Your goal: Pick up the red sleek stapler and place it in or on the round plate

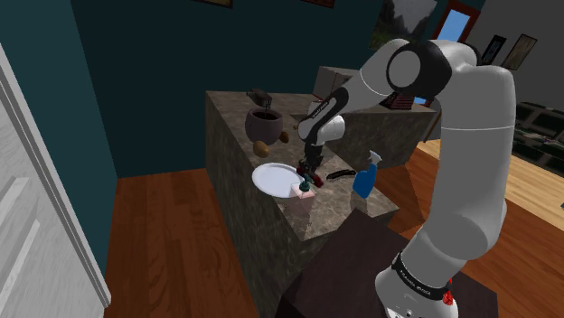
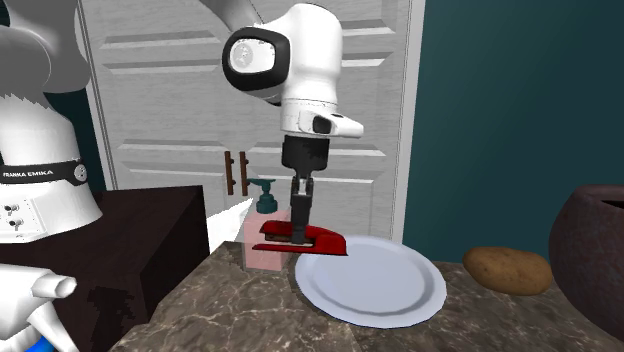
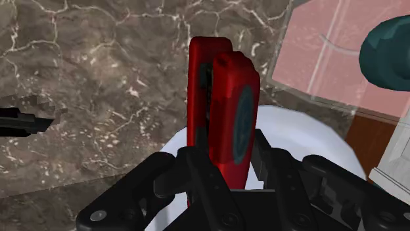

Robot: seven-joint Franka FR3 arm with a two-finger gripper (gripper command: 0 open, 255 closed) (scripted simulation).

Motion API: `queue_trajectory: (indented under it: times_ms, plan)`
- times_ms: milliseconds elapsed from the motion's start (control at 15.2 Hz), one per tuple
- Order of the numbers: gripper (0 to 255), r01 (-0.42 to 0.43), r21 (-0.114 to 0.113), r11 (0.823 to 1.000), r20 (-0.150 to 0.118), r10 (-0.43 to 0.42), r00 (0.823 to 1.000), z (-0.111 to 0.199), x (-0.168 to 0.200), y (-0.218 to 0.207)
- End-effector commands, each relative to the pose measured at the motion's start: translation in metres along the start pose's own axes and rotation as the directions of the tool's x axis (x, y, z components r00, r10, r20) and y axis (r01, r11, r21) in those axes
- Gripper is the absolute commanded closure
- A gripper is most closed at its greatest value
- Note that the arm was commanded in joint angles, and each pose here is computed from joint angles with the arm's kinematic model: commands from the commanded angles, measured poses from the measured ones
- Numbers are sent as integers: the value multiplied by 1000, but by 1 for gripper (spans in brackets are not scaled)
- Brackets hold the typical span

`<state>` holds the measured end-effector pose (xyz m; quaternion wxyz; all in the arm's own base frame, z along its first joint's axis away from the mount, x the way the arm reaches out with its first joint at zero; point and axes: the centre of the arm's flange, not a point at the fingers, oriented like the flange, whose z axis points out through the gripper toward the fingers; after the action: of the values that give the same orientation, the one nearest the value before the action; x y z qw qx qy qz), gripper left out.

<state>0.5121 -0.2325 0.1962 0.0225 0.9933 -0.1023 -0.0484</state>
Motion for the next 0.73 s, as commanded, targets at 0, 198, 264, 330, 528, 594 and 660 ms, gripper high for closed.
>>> queue_trajectory:
  times_ms: [0, 198, 264, 330, 528, 594, 660]
  plan:
    - [255, 0, 0, 1000, 0, 0, 1000, -6, 23, -11]
    - [255, 0, 0, 1000, 0, 0, 1000, -11, 60, -24]
    - [255, 0, 0, 1000, 0, 0, 1000, -13, 72, -28]
    - [255, 0, 0, 1000, 0, 0, 1000, -15, 84, -32]
    - [255, 0, 0, 1000, 0, 0, 1000, -21, 126, -46]
    - [255, 0, 0, 1000, 0, 0, 1000, -16, 126, -47]
    - [255, 0, 0, 1000, 0, 0, 1000, -11, 127, -47]
